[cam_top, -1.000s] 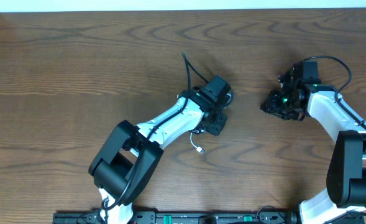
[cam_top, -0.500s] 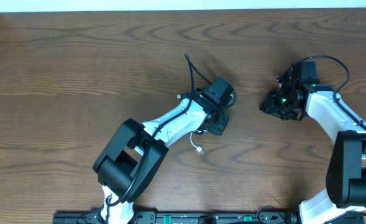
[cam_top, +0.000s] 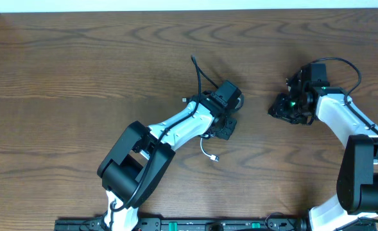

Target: Untangle cables

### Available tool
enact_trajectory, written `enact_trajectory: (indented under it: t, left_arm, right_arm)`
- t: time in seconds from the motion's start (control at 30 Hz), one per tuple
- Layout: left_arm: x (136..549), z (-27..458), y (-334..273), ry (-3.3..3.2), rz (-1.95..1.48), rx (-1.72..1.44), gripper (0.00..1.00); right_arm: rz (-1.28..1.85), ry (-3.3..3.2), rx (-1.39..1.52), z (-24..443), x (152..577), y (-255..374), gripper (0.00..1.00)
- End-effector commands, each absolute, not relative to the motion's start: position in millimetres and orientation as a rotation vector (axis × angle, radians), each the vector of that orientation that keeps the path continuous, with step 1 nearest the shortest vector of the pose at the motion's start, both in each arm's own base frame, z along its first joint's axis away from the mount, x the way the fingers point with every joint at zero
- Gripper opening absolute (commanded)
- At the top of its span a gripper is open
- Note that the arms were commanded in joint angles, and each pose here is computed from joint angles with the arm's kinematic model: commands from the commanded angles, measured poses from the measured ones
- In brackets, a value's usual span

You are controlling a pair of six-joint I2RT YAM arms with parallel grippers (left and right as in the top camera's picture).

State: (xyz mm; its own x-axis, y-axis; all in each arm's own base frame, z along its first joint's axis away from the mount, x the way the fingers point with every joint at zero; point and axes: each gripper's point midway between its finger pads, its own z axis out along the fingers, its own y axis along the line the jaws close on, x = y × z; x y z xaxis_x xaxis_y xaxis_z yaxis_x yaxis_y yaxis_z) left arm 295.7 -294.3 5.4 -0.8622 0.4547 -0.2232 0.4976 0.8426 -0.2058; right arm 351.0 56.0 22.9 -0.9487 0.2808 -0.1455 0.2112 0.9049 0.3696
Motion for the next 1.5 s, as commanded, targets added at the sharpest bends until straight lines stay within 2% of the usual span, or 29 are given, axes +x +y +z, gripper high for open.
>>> enact_trajectory:
  t: [0.0, 0.2, 0.3, 0.47, 0.6, 0.97, 1.03, 1.1, 1.17, 1.47]
  left_arm:
    - [299.7, 12.9, -291.4, 2.841, -0.376, 0.721, 0.08]
    - [327.7, 87.0, -286.1, 2.675, -0.464, 0.623, 0.07]
    - [334.5, 139.3, -279.3, 2.577, -0.662, 0.568, 0.08]
    - [334.0, 193.1, -268.5, 2.463, -0.998, 0.538, 0.08]
    - [332.3, 240.2, -258.8, 2.292, -1.406, 0.552, 0.07]
    - [341.8, 244.7, -239.5, 2.311, -1.484, 0.413, 0.07]
    - [341.6, 244.8, -239.6, 2.312, -1.487, 0.411, 0.08]
    - [337.5, 248.5, -241.6, 2.299, -1.527, 0.430, 0.08]
    - [332.2, 253.1, -243.9, 2.283, -1.578, 0.453, 0.08]
    - [316.0, 263.2, -251.1, 2.247, -1.708, 0.515, 0.07]
  right_arm:
    - [0.523, 2.884, 0.375, 24.5, 348.0, 57.2, 0.36]
    - [0.570, 2.904, 0.305, 25.4, 341.8, 62.9, 0.49]
    - [0.856, 2.825, 0.068, 42.5, 341.8, 95.8, 0.50]
    - [1.274, 2.570, -0.269, 83.1, 335.9, 139.4, 0.51]
    - [1.578, 2.239, -0.512, 128.7, 323.6, 164.5, 0.51]
    - [1.723, 1.829, -0.720, 176.3, 320.2, 173.7, 0.49]
    - [1.711, 1.759, -0.767, 182.8, 322.9, 174.3, 0.46]
    - [1.663, 1.704, -0.822, 186.0, 327.8, 174.7, 0.36]
    - [1.633, 1.648, -0.867, 190.5, 330.9, 174.7, 0.32]
    - [1.614, 1.577, -0.970, 194.4, 326.4, 191.8, 0.34]
